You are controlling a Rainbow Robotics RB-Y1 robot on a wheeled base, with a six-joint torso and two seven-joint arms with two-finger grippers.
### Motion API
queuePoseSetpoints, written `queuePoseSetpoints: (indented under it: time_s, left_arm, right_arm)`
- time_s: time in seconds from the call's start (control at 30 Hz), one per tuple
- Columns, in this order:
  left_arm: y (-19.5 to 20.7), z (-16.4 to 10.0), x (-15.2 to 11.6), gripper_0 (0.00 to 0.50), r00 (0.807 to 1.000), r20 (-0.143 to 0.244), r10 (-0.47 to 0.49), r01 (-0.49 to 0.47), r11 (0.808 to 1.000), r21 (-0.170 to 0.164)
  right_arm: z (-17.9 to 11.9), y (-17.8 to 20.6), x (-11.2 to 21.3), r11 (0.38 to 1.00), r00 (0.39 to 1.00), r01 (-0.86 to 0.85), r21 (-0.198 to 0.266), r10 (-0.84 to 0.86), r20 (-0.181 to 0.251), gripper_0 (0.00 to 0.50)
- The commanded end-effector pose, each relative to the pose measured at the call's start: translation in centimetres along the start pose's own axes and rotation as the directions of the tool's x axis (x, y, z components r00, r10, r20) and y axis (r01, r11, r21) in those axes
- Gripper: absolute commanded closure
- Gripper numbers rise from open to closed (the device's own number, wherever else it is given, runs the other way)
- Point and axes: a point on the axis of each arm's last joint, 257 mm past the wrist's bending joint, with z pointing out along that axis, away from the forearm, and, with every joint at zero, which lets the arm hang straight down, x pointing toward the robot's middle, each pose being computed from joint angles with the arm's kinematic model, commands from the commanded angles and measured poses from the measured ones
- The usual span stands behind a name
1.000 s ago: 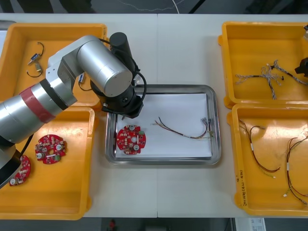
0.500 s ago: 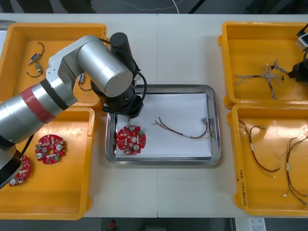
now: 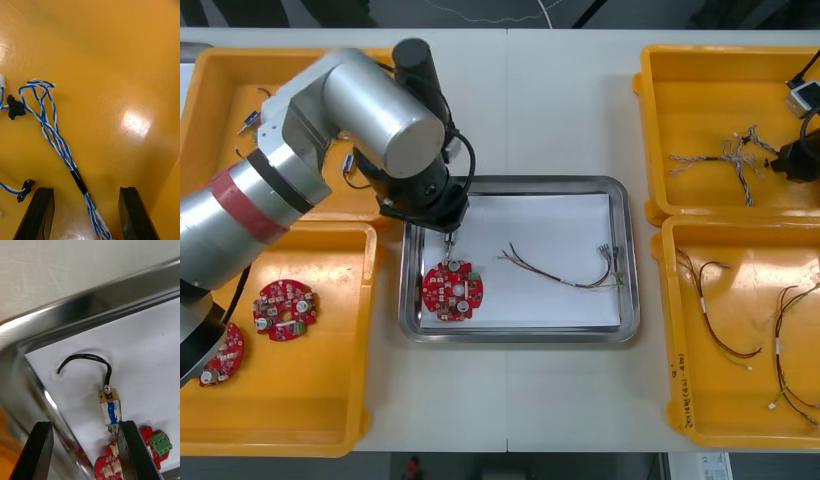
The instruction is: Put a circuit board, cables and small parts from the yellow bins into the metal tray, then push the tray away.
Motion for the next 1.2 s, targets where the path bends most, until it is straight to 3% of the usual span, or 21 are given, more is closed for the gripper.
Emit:
queuePoseSetpoints:
  time_s: [0.03,0.37,0.53,0.6,0.63,0.93,1.2]
  left_arm:
    - [-1.0,-5.3,-3.3,0.0,0.995,0.086,-0.05,0.047,0.998,0.028]
    - [1.5,-10.4,-3.6,0.0,0.987,0.107,-0.123,0.12,0.992,0.036]
    - [3.5,-12.3,-3.2,0.0,0.984,0.109,-0.144,0.144,0.99,0.013]
    - [4.6,-13.5,-3.8,0.0,0.976,0.146,-0.16,0.16,0.987,0.01]
    - [4.6,-13.5,-3.8,0.0,0.976,0.146,-0.16,0.16,0.987,0.01]
    - [9.8,-17.1,-5.2,0.0,0.935,0.239,-0.261,0.267,0.964,0.005]
    - [14.6,-18.3,-5.0,0.0,0.905,0.252,-0.342,0.359,0.933,-0.027]
  right_arm:
    - [0.5,0.8,0.0,1.0,1.0,-0.015,-0.012,0.015,0.021,0.0]
    - [1.1,1.2,1.5,0.999,0.999,-0.04,-0.014,0.04,0.003,0.0]
    - [1.3,1.5,1.8,0.999,0.999,-0.048,-0.019,0.048,-0.003,0.0]
    - [1.3,1.4,2.0,0.998,0.998,-0.06,-0.019,0.059,-0.006,0.0]
    - [1.3,1.4,2.0,0.998,0.998,-0.06,-0.019,0.059,-0.006,0.0]
    - [1.5,1.6,2.5,0.995,0.995,-0.096,-0.021,0.096,-0.014,0.0]
    - [1.6,1.8,3.2,0.993,0.993,-0.117,-0.023,0.116,-0.025,0.0]
